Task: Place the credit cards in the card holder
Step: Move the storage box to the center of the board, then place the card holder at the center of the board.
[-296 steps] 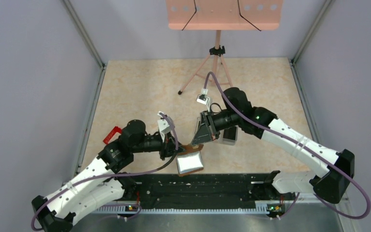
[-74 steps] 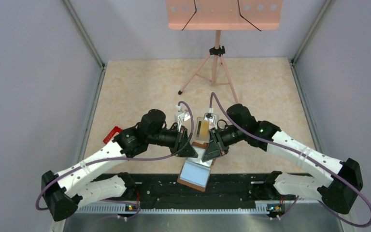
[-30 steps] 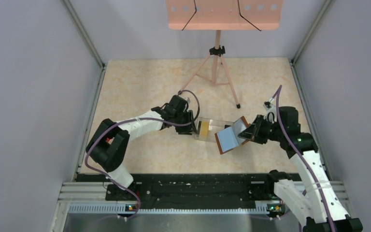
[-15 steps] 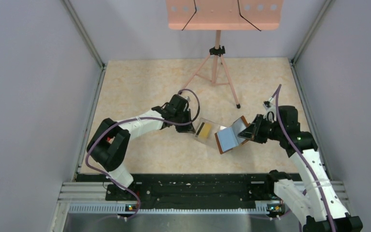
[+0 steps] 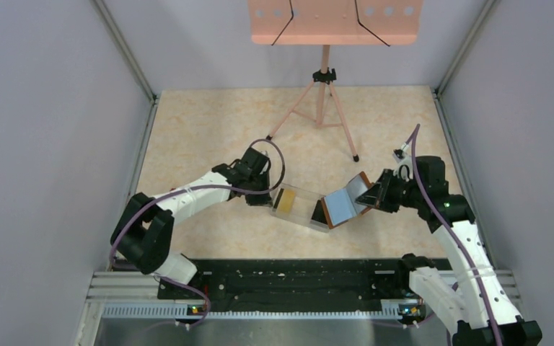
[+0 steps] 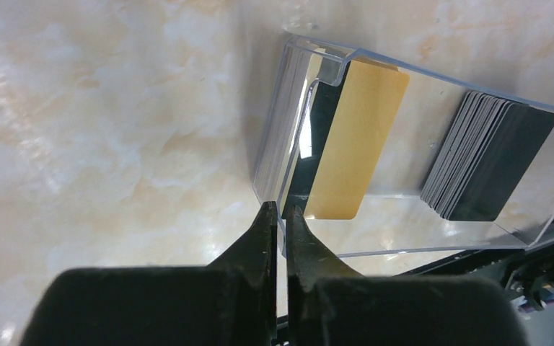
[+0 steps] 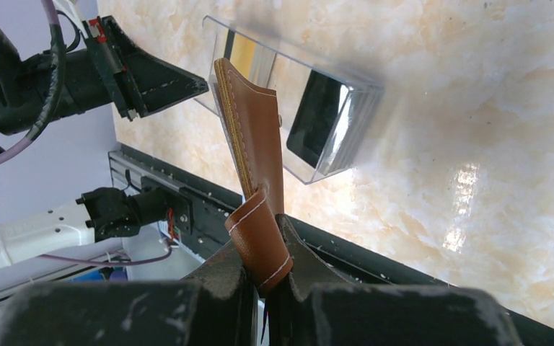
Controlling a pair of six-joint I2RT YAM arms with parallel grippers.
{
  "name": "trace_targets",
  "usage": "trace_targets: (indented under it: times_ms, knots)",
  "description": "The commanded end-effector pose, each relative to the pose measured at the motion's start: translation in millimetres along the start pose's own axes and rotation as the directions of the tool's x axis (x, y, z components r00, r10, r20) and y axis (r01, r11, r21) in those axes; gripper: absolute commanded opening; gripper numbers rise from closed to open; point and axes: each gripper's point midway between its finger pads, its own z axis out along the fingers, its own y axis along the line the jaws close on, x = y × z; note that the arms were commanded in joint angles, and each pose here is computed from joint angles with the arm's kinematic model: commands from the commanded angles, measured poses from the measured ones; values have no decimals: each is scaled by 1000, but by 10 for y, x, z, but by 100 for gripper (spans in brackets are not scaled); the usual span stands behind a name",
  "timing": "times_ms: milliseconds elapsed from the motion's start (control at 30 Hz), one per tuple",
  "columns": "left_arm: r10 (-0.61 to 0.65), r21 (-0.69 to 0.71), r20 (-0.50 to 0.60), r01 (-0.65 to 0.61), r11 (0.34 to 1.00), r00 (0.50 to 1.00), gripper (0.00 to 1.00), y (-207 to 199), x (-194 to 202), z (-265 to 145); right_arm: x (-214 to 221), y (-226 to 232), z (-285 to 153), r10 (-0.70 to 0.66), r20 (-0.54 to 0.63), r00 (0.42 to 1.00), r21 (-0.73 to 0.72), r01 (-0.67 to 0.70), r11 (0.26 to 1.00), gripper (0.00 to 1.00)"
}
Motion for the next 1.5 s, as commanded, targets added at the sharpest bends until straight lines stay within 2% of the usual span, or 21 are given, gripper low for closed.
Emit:
trace_targets:
  times_ms: [0,200,467,700,800,933,1033,1267,1467]
  knots:
    - [-17,-9,67,18,1000,998,0,20,-74,-300,-149,150,-81,-38,51,998,-36,40,999,0]
    - [-45,-73,87,51,996,995,0,354,-4,-480,-138,91,-44,-39,48,998,-21,40,999,0]
    - [-101,-156,174,129,979,979,0,825,53,-822,-119,-11,86,-24,60,998,-26,25,999,0]
    - [-114,-138,183,141,980,976,0,842,133,-885,-52,-197,334,25,45,999,-31,-24,999,0]
    - [-128,-126,180,152,980,975,10,836,162,-867,-32,-245,425,66,43,997,-43,-64,997,0]
    - [-137,-114,191,161,980,972,34,818,156,-889,-7,-347,531,120,59,991,-37,-118,992,0]
    - [-137,-108,209,162,981,968,45,797,124,-956,35,-453,612,143,61,988,-21,-142,990,0]
    - [-159,-61,243,179,982,957,52,682,20,-1071,111,-682,810,142,80,987,-11,-142,990,0]
    - [-161,7,207,163,987,965,52,568,78,-1034,181,-936,936,171,165,971,0,-174,985,0]
